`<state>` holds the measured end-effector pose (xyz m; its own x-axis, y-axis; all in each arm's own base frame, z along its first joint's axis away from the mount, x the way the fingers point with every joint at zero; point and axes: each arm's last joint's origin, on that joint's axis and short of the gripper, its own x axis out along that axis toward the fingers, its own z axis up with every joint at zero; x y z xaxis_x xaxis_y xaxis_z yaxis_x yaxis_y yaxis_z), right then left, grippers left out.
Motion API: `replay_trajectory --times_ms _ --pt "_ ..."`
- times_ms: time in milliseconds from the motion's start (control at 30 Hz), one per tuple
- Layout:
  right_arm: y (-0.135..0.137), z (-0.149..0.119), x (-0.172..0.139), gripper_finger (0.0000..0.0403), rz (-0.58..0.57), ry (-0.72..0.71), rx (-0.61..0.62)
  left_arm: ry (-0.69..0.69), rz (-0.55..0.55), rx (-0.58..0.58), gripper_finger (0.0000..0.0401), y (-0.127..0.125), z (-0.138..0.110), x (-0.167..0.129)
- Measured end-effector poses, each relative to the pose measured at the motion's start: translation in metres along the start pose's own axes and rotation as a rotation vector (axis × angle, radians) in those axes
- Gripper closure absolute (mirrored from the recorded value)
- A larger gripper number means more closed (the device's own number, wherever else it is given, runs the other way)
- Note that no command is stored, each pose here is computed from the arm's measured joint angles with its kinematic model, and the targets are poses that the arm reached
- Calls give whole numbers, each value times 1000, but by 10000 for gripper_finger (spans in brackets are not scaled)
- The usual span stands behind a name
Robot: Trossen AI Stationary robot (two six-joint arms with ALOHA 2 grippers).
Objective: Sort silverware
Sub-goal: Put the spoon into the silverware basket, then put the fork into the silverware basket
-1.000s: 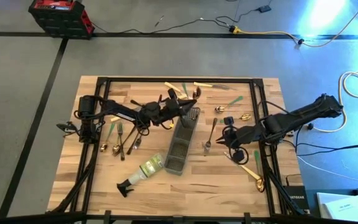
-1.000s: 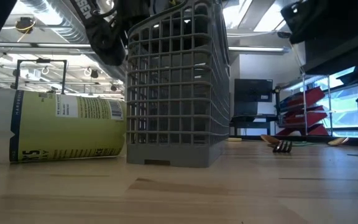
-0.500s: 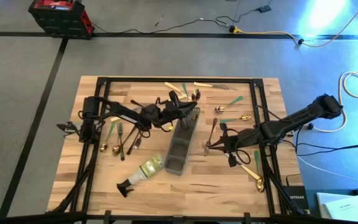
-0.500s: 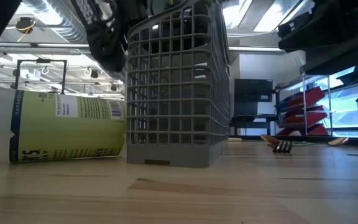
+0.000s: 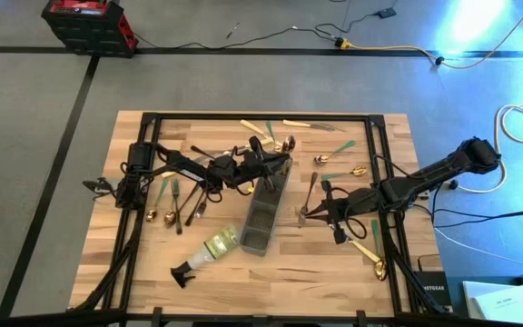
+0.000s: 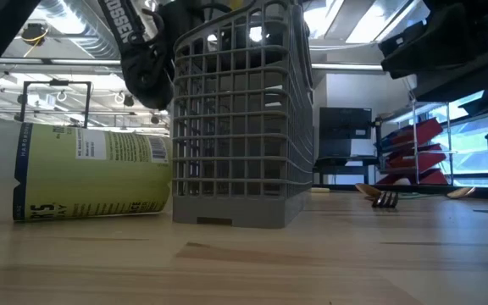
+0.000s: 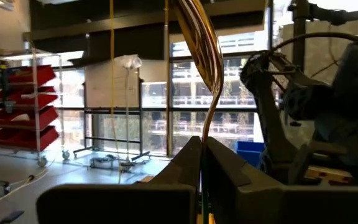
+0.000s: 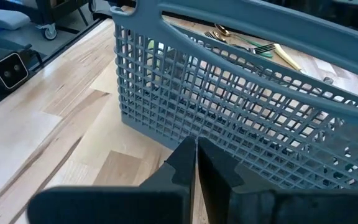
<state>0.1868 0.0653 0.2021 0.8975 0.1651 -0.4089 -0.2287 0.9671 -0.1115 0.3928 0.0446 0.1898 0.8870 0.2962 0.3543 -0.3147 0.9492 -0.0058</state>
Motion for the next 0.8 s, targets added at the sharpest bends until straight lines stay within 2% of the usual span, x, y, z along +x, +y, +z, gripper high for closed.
replay_trajectory --times_ms 100,200,600,800 --pt "0 0 0 402 12 -2 4 5 -20 -8 401 0 -1 0" --pt "1 0 0 402 19 -3 4 13 13 -18 396 3 -1 1" --pt "1 0 0 402 26 -3 18 17 29 -17 329 4 -2 1" --pt "1 0 0 402 36 -3 18 17 28 -8 315 3 -2 0"
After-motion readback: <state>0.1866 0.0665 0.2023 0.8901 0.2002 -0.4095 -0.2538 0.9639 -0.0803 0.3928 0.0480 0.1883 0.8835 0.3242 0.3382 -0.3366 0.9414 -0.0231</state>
